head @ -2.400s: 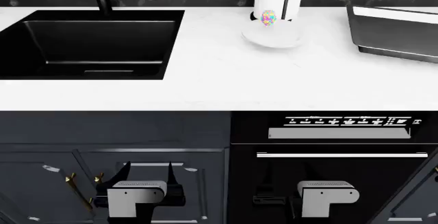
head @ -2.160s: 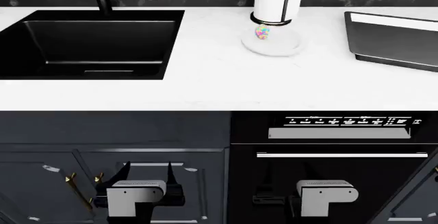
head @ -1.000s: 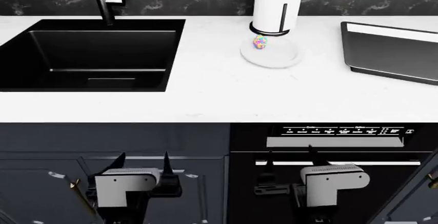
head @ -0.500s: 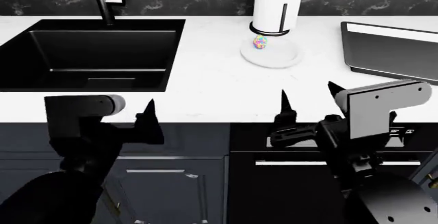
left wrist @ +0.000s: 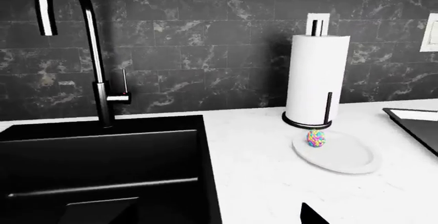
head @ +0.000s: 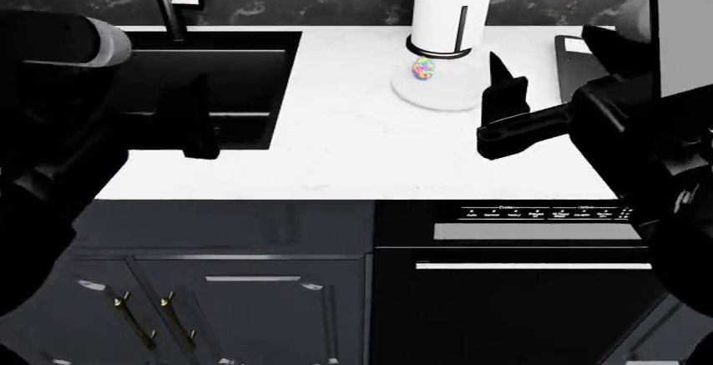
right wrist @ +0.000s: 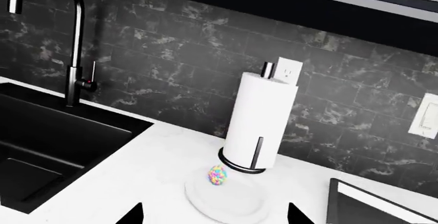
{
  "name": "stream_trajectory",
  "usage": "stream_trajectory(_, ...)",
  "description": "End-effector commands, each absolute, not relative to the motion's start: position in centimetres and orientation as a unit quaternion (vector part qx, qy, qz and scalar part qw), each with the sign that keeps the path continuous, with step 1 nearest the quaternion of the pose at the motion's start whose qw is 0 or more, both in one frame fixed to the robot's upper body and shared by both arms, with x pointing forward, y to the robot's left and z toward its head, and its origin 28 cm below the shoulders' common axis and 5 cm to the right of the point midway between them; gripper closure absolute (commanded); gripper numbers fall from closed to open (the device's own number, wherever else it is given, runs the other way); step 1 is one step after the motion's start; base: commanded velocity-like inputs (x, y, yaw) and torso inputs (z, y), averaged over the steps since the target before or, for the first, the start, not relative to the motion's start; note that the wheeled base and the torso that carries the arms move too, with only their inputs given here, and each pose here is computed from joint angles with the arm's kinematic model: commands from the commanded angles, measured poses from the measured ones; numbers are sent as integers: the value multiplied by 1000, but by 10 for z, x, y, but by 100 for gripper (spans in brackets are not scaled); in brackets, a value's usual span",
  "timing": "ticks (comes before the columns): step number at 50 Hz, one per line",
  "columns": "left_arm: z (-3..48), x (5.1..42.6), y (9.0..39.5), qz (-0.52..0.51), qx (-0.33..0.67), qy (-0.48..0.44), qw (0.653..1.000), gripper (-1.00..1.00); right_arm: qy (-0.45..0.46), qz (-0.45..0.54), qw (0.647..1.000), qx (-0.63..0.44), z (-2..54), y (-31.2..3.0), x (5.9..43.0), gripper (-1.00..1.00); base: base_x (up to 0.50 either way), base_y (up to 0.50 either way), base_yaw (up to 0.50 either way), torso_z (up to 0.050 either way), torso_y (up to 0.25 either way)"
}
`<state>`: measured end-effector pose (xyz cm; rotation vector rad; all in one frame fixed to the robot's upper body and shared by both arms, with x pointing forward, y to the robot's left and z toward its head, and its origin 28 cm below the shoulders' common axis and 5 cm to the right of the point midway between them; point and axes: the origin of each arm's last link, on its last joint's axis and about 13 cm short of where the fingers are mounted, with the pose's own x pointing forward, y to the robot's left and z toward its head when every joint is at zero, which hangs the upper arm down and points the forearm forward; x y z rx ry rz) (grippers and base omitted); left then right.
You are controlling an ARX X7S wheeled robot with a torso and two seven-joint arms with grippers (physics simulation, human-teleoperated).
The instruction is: Move the dessert items from the plate to the tray.
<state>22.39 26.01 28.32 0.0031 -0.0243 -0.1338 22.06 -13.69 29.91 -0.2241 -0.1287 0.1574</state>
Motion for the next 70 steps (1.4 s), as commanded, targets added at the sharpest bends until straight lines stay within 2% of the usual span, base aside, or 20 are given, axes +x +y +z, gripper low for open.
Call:
stream_trajectory(1, 311, 216, 266, -68, 19, -25, 997, -100, -77, 65, 986, -135, 329, -145, 209, -100, 0, 0, 0, 0, 0)
stream_trajectory(8, 325, 217, 268, -68, 19, -34, 997, -100, -84, 55, 986, -131, 337, -148, 207, -100, 0, 200, 0, 0, 0)
stream_trajectory(70, 327, 221, 275, -49, 6, -32, 998, -100, -66, 61, 987, -137, 342, -151, 206, -100, 1, 500, 0, 0, 0)
